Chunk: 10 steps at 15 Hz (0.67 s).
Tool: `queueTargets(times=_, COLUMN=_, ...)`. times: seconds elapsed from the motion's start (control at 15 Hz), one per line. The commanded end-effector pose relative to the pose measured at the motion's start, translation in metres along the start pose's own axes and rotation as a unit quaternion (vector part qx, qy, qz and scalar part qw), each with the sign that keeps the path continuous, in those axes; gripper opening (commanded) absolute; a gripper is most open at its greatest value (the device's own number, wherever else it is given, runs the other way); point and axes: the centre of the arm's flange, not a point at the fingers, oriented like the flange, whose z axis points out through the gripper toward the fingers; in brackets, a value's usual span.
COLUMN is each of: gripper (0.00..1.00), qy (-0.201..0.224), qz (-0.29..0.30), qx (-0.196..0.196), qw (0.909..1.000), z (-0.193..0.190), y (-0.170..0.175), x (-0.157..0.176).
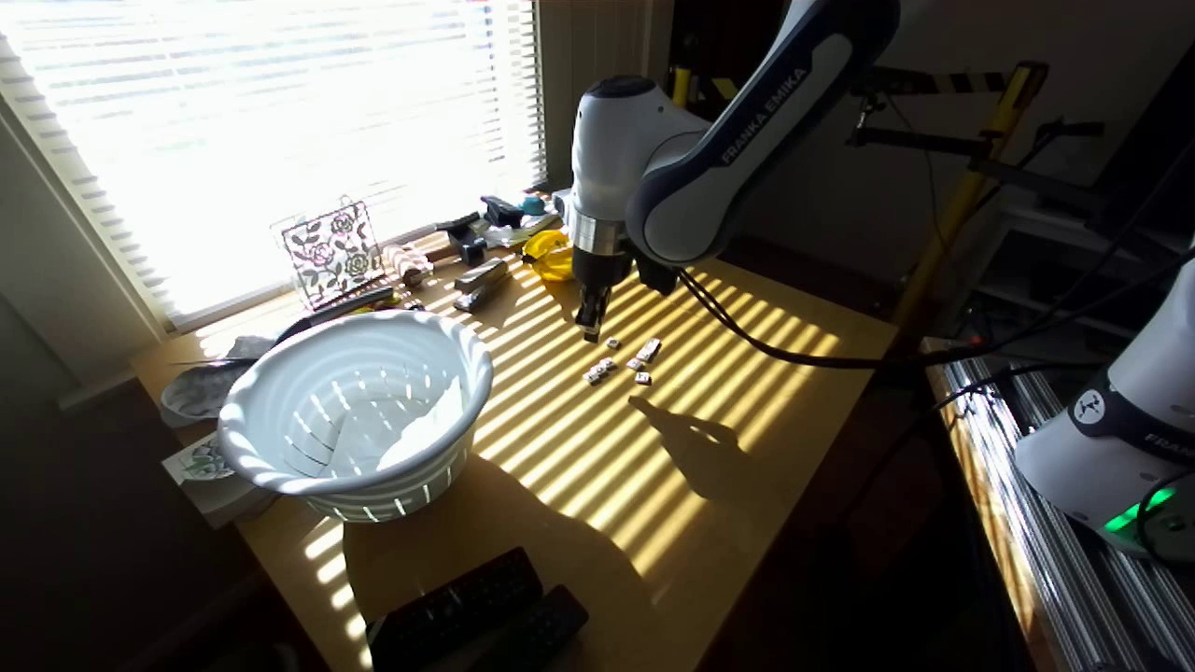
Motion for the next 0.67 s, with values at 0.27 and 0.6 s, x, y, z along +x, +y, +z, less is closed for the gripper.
queueTargets(times=0.27, gripper=0.00, qy=0.001, qz=0.064, qx=0.007, qw=0.9979, z=-0.021, y=-0.002, x=-0.001)
queueTargets(times=0.6, gripper=0.00, qy=-0.004, qz=0.072, qx=0.014, qw=0.9973, z=-0.039, y=0.000, x=-0.002)
